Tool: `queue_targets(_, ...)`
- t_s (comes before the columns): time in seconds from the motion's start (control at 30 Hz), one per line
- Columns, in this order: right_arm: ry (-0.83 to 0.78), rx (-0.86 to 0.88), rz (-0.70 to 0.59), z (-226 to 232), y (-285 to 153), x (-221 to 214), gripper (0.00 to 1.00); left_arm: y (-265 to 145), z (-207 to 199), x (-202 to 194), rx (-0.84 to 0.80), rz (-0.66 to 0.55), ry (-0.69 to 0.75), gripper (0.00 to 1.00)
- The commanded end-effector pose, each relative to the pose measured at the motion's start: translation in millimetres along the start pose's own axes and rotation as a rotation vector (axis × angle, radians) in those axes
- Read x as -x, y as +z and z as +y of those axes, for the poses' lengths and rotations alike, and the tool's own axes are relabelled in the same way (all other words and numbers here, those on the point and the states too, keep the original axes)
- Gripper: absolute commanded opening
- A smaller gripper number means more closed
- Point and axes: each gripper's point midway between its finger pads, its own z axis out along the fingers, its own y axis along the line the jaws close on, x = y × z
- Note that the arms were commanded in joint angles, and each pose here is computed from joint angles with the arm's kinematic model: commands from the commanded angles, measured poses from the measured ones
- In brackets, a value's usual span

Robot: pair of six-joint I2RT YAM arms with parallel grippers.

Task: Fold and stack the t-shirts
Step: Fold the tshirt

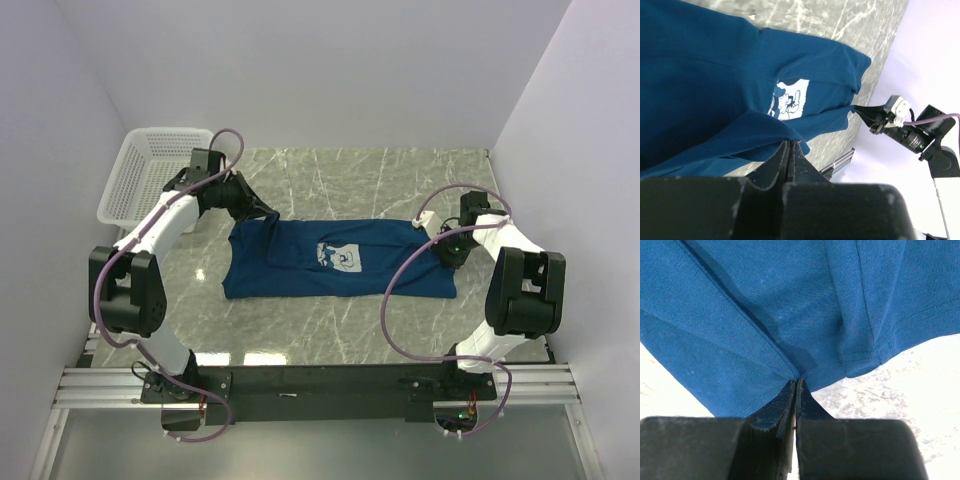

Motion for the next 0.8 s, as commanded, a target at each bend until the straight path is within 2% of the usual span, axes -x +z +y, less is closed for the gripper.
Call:
queue_targets(0.0,-0.015,-0.044,-0.018,-15.3,-3.9,11.0,0.04,1.0,-20.9,3.6,-0.028,-0.006,0.083,0.00)
queue_targets(0.77,-0.008,-0.042,-0.004,-17.2,-0.4,8.1,0.04,34.6,-30.3,20.9,0.020,0.030,0.121,0.00)
